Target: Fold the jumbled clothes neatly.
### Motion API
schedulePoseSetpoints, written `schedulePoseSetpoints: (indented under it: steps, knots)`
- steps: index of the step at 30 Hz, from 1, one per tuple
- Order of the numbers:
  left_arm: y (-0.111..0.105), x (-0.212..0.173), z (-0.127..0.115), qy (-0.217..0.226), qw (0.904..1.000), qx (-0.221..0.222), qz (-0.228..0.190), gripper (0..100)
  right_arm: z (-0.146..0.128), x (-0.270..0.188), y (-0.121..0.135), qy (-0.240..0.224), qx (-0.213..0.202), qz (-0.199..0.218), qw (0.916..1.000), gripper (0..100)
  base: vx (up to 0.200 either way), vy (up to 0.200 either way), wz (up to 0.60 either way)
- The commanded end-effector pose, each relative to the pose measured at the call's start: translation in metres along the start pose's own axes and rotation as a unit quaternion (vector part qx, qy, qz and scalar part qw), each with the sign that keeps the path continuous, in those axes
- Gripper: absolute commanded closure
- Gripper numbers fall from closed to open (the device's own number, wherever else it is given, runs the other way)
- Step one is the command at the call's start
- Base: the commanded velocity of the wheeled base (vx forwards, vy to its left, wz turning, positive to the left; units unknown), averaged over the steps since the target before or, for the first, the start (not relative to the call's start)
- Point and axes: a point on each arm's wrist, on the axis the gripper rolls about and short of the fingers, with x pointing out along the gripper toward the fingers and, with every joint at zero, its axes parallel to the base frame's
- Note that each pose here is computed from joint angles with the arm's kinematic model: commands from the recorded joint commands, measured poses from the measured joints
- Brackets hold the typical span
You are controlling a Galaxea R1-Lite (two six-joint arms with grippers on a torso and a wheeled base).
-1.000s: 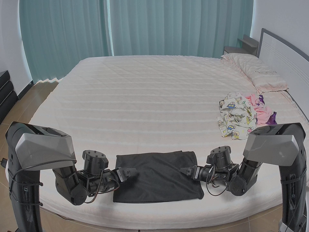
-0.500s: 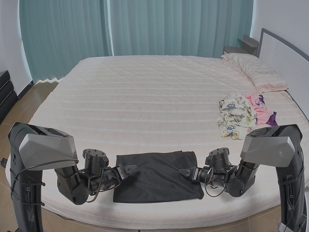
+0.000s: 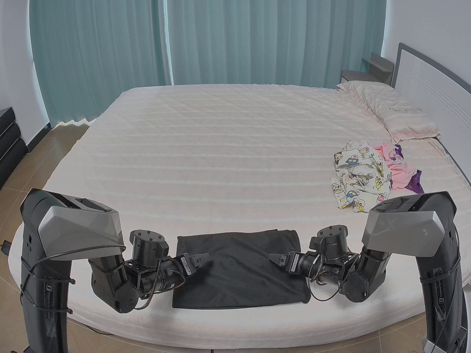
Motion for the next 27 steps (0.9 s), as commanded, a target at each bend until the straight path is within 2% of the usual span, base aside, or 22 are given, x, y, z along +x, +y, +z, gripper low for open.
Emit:
schedulePoseSetpoints:
  steps: [1,8,13,27]
  knots:
    - [0.001,0.002,-0.002,0.002,1.0000,0.000,0.000,0,-0.006,0.002,-0.002,0.007,0.000,-0.002,1.0000,0,0.000,0.000,0.00]
    - [-0.001,0.001,-0.002,0.000,1.0000,-0.002,-0.004,0,-0.007,0.003,-0.001,0.005,-0.004,0.000,1.0000,0,0.000,0.000,0.00]
    - [-0.002,-0.001,-0.002,-0.008,0.9999,-0.004,-0.014,0,0.003,-0.007,-0.004,-0.003,-0.010,-0.011,0.9999,0,0.000,0.000,0.00]
    - [-0.001,0.003,-0.008,0.001,0.9999,-0.004,-0.015,0,-0.015,0.001,0.002,0.019,-0.032,-0.002,0.9993,0,0.000,0.000,0.00]
